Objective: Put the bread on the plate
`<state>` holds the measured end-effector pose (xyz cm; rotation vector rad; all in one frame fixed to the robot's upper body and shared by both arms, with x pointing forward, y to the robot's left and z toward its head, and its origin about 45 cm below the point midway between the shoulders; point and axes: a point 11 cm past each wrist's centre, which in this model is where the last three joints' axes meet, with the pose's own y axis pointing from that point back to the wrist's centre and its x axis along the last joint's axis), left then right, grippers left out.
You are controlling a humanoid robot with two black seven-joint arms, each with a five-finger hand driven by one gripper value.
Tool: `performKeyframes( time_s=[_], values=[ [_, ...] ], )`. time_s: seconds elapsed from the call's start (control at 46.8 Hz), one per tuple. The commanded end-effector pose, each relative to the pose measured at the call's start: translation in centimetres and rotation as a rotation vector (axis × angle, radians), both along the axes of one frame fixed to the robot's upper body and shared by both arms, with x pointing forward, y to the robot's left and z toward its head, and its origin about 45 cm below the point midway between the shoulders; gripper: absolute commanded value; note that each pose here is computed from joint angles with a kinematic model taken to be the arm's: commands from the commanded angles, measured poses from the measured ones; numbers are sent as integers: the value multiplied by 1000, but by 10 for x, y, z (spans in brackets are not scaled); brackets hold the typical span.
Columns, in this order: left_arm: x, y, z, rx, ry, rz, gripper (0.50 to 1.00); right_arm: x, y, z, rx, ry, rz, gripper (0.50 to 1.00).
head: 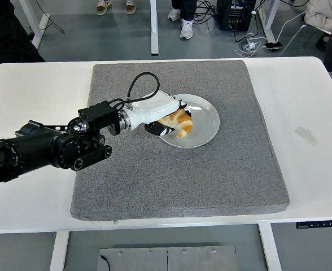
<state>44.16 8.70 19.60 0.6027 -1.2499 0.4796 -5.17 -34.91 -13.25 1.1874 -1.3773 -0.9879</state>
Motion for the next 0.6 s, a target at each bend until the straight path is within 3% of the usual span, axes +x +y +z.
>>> performKeyframes(
  time_s=[0.0,0.385,0.47,0.491,0.577],
  values=[
    [0,0,-1,1,0,1,500,0,0,0,0,0,-1,1000],
    [-1,2,-4,2,8,6,500,0,0,0,0,0,-1,1000],
    [-1,2,-4,2,12,6,729,0,0,0,0,0,-1,1000],
    [-1,2,-4,2,12,6,766,0,0,0,0,0,1,1000],
    [-1,2,-5,3,16,6,826,0,0,0,0,0,1,1000]
  ],
)
